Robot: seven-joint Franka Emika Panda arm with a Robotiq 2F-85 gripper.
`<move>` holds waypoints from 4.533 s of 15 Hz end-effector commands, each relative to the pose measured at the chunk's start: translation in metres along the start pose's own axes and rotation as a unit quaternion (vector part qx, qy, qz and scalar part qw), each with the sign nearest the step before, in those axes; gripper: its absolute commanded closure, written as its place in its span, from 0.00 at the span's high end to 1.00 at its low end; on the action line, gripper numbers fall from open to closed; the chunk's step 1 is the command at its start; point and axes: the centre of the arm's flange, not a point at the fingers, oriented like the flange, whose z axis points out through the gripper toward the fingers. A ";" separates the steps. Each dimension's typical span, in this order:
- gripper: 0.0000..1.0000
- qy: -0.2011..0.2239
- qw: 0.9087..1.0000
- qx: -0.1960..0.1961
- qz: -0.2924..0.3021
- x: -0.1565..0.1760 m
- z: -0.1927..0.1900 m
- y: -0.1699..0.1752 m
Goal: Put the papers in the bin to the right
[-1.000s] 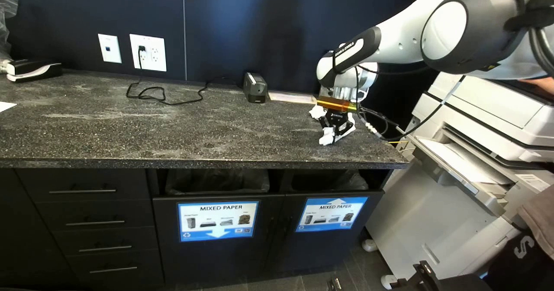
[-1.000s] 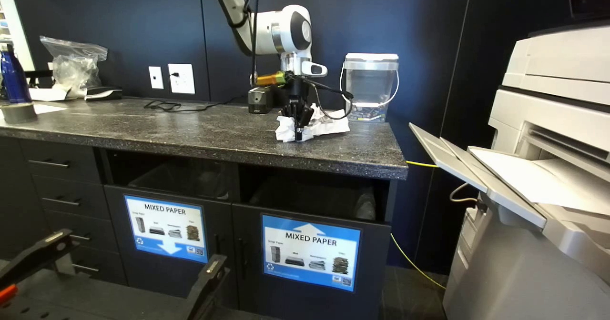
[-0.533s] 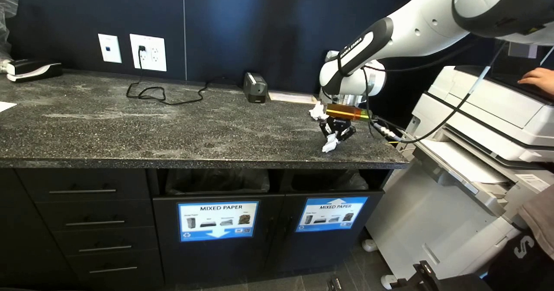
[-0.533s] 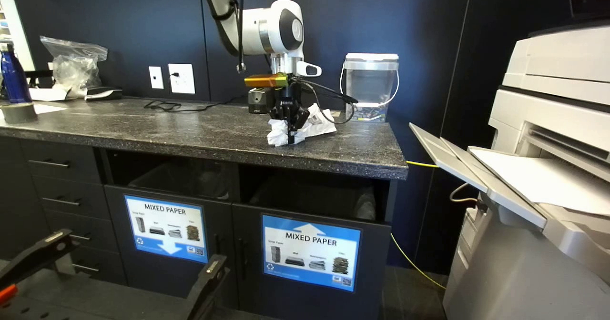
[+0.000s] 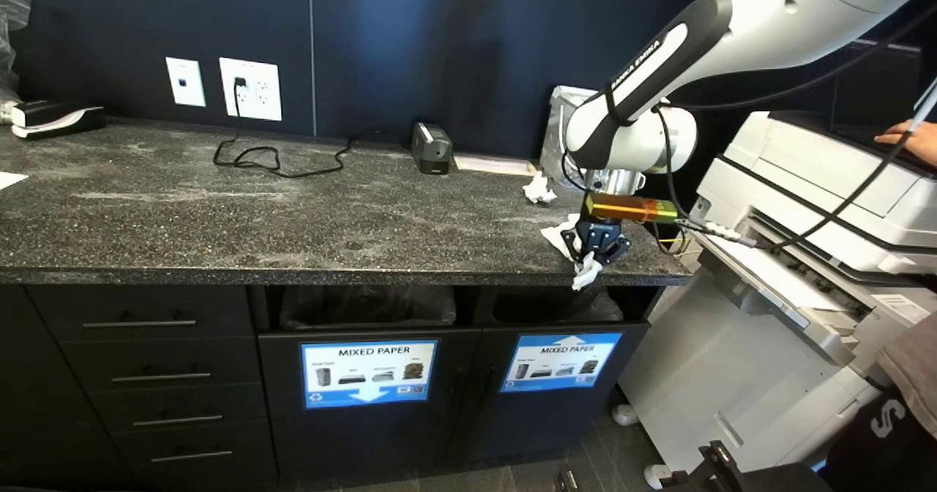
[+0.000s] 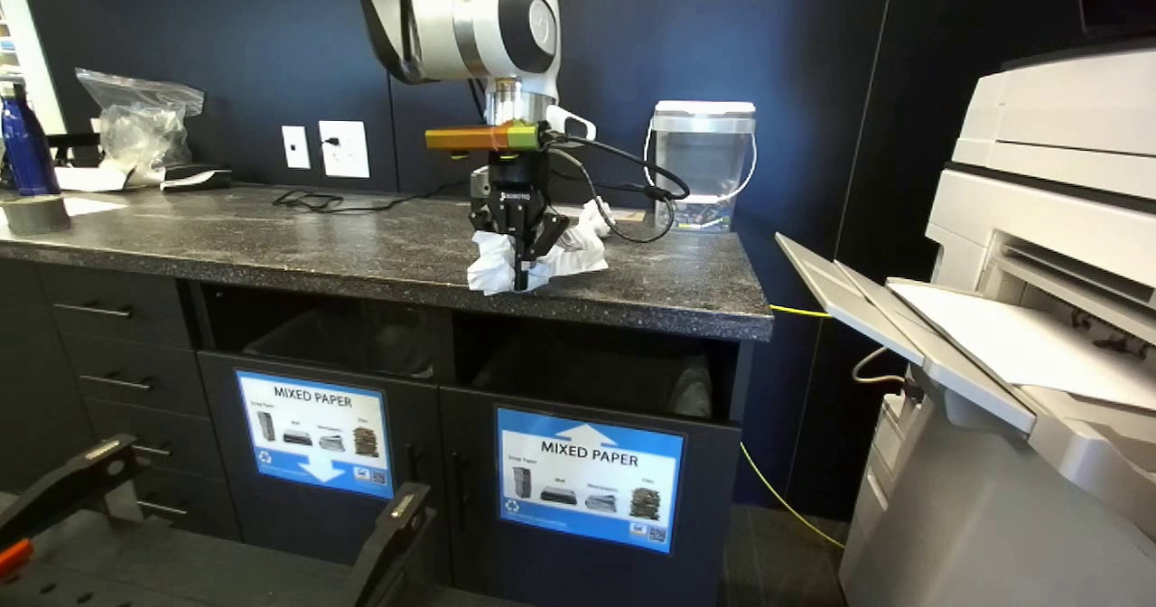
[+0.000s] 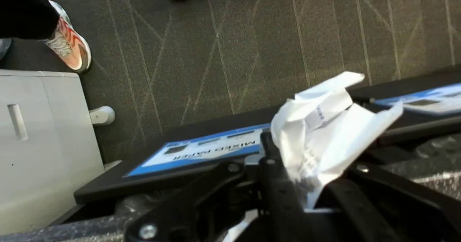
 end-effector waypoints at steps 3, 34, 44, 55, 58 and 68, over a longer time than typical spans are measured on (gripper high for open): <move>0.11 -0.022 0.996 0.023 -0.082 -0.120 -0.009 0.009; 0.12 0.137 0.989 0.034 -0.039 -0.126 0.199 -0.017; 0.12 0.216 0.975 0.037 -0.021 -0.031 0.214 0.003; 0.12 0.328 0.943 0.047 -0.022 0.035 0.205 0.007; 0.12 0.352 0.934 0.056 -0.020 0.036 0.213 0.011; 0.12 0.420 0.901 0.099 -0.036 0.009 0.210 0.020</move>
